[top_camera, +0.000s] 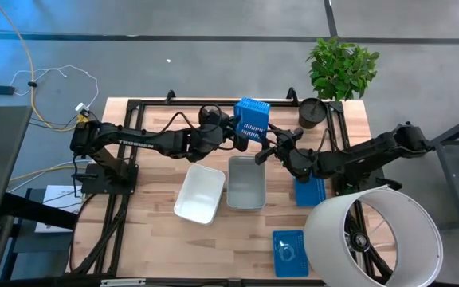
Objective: Stack baskets by color
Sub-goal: Stack the top left bin on top of the other top right blue bin
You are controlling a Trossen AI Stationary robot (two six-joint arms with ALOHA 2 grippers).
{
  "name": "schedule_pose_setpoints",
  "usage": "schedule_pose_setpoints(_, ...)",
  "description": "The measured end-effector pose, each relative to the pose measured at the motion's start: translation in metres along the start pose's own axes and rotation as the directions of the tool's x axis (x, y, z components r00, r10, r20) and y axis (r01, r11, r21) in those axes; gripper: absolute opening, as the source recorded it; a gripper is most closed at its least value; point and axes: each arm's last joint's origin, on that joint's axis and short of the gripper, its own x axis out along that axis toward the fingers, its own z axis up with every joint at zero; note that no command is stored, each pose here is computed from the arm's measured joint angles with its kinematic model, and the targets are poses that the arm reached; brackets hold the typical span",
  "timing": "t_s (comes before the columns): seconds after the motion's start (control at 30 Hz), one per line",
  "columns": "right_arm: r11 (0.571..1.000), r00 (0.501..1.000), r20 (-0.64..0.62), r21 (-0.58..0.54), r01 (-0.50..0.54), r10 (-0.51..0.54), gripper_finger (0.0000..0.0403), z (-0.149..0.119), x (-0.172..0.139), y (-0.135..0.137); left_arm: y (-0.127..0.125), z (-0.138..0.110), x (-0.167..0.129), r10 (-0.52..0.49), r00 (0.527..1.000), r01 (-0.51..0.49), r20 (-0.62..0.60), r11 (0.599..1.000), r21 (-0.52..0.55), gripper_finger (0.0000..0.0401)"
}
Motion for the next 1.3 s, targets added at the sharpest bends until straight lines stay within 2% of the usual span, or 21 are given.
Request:
schedule_pose_setpoints(0.1, 1.0, 1.0, 0.002, 0.007, 0.018, -0.018, 0.0151, 0.0, 0.0, 0.0, 0.0, 0.0, 0.0, -0.001, 1.0, 0.001, -0.001, 1.0, 0.001, 0.0)
schedule_pose_setpoints(0.3, 0.998, 0.998, 0.008, 0.005, 0.055, -0.055, 0.0031, 0.001, 0.0, -0.002, -0.001, 0.0, -0.001, -0.017, 1.0, 0.017, -0.006, 1.0, -0.003, 0.0001)
schedule_pose_setpoints(0.37, 0.998, 0.998, 0.009, 0.003, 0.067, -0.067, 0.001, 0.001, 0.0, -0.002, -0.002, 0.0, -0.001, -0.038, 0.999, 0.038, -0.013, 0.999, -0.005, 0.0005)
schedule_pose_setpoints(0.5, 0.996, 0.996, 0.011, 0.018, 0.09, -0.091, 0.0017, 0.001, 0.0, -0.003, -0.002, 0.0, 0.0, -0.078, 0.996, 0.078, -0.03, 0.997, 0.0, 0.0031)
schedule_pose_setpoints(0.6, 0.994, 0.994, 0.014, 0.015, 0.11, -0.111, 0.0005, 0.001, 0.0, -0.004, -0.002, 0.0, 0.0, -0.12, 0.992, 0.12, -0.047, 0.993, 0.013, 0.0066)
schedule_pose_setpoints(0.77, 0.989, 0.99, 0.016, -0.048, 0.141, -0.141, 0.0001, 0.007, -0.004, -0.009, -0.001, 0.007, -0.004, -0.203, 0.977, 0.203, -0.062, 0.979, 0.005, 0.0135)
schedule_pose_setpoints(0.9, 0.986, 0.991, -0.014, -0.1, 0.134, -0.136, 0.0, 0.019, -0.013, -0.029, 0.002, 0.016, -0.013, -0.31, 0.946, 0.314, -0.097, 0.949, 0.032, 0.0179)
schedule_pose_setpoints(1.0, 0.988, 0.99, -0.061, -0.101, 0.118, -0.125, 0.0, 0.026, -0.024, -0.051, 0.006, 0.027, -0.027, -0.39, 0.913, 0.396, -0.116, 0.918, 0.03, 0.0194)
schedule_pose_setpoints(1.13, 0.999, 0.983, -0.178, -0.027, 0.043, -0.047, 0.0, 0.027, -0.048, -0.082, 0.016, 0.044, -0.051, -0.447, 0.885, 0.456, -0.128, 0.889, 0.045, 0.0197)
schedule_pose_setpoints(1.3, 0.997, 0.929, -0.365, 0.052, -0.048, 0.064, 0.0, 0.016, -0.075, -0.108, 0.03, 0.063, -0.085, -0.463, 0.88, 0.475, -0.11, 0.867, 0.15, 0.0195)
